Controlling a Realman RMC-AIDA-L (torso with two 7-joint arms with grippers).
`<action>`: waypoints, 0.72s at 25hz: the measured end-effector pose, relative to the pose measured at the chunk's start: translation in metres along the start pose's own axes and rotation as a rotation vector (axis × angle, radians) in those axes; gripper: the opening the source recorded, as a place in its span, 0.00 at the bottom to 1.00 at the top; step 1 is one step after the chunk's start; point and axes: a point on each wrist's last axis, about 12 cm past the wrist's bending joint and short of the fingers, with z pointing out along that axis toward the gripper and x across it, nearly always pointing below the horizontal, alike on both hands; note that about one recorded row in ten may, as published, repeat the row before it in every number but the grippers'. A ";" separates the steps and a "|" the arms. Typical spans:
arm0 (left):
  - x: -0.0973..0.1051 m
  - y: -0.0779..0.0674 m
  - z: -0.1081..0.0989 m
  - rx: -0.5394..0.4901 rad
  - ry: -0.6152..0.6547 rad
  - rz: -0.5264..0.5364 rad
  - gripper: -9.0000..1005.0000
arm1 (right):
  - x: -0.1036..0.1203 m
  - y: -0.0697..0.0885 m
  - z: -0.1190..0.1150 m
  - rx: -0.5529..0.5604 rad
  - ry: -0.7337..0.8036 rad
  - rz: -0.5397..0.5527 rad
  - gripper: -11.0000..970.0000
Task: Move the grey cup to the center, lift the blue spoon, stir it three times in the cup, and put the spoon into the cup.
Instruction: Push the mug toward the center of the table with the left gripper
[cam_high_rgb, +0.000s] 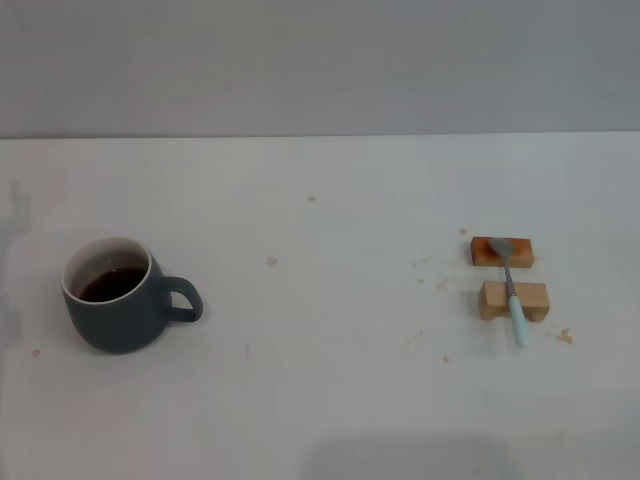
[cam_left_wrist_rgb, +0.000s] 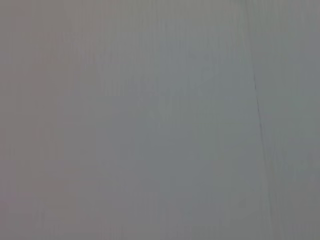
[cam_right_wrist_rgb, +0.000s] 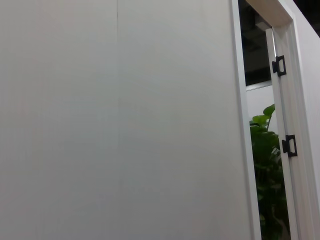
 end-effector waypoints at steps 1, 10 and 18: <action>0.000 0.000 0.000 0.000 0.002 0.000 0.53 | 0.000 0.000 0.000 0.000 0.000 0.000 0.83; 0.002 0.000 -0.003 -0.001 0.011 0.002 0.53 | 0.000 -0.002 -0.001 0.003 0.000 -0.002 0.83; 0.002 0.002 -0.004 -0.005 0.011 0.002 0.52 | 0.001 0.000 -0.003 -0.006 0.001 -0.003 0.83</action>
